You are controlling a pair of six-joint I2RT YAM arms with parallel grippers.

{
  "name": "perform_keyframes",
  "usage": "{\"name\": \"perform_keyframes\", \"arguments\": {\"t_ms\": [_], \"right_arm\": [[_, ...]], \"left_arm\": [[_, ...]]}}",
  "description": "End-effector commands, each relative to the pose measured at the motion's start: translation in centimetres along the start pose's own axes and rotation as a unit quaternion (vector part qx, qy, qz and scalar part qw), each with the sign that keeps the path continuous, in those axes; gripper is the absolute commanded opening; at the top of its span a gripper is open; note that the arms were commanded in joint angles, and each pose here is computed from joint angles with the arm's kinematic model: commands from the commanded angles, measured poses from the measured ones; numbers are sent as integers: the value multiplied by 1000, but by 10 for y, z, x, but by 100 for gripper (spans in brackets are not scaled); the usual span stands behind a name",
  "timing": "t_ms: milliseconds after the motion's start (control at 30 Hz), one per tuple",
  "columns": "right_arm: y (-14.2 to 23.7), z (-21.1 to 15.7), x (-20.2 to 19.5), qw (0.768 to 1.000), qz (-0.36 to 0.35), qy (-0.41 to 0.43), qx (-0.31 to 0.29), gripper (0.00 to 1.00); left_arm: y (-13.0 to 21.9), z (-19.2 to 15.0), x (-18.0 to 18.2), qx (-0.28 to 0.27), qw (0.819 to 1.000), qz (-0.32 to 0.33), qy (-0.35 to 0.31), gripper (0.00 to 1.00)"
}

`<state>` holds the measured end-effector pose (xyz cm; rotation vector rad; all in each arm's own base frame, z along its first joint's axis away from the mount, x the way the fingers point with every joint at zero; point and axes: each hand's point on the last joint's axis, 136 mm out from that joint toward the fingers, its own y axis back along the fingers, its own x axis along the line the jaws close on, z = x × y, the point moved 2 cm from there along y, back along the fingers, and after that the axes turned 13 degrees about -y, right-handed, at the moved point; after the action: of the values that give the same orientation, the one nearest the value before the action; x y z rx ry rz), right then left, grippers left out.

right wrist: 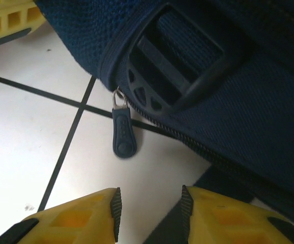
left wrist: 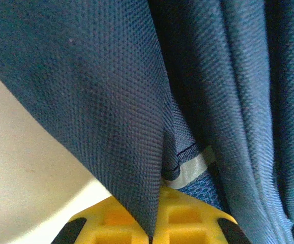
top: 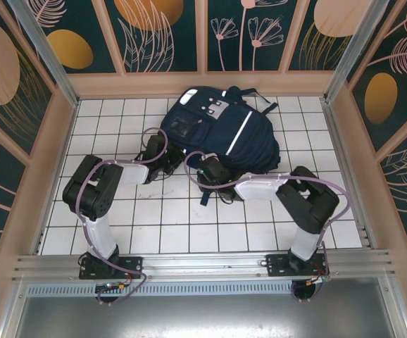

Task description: Pack the student bag

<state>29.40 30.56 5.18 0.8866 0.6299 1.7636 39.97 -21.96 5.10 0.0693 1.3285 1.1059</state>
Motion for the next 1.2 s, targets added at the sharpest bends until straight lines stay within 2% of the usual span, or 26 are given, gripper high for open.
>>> {"name": "perform_keyframes", "arguments": {"t_ms": [0, 500, 533, 633, 800, 1033, 1167], "right_arm": [[-7, 19, 13, 999, 1, 9, -36, 39], [-55, 16, 12, 998, -50, 15, -24, 38], [-57, 15, 11, 998, -52, 16, -22, 35], [-59, 13, 7, 998, -61, 17, -18, 17], [-50, 11, 3, 998, -61, 12, -16, 0], [-25, 22, 6, 999, -42, -3, -25, 0], [-11, 29, -3, 998, -53, -17, -31, 0]], "left_arm": [[-9, -1, -7, 4, 1000, -16, -13, 0], [-10, -3, -9, 14, 1000, -18, -16, 0], [-9, -3, -9, 13, 1000, -18, -16, 0], [-8, -3, -9, 14, 1000, -18, -15, 0], [-6, -2, -9, 9, 1000, -15, -17, 0], [-5, 2, -7, 5, 1000, -7, -18, 0], [0, 11, 0, -6, 1000, 6, -16, 0]]}}
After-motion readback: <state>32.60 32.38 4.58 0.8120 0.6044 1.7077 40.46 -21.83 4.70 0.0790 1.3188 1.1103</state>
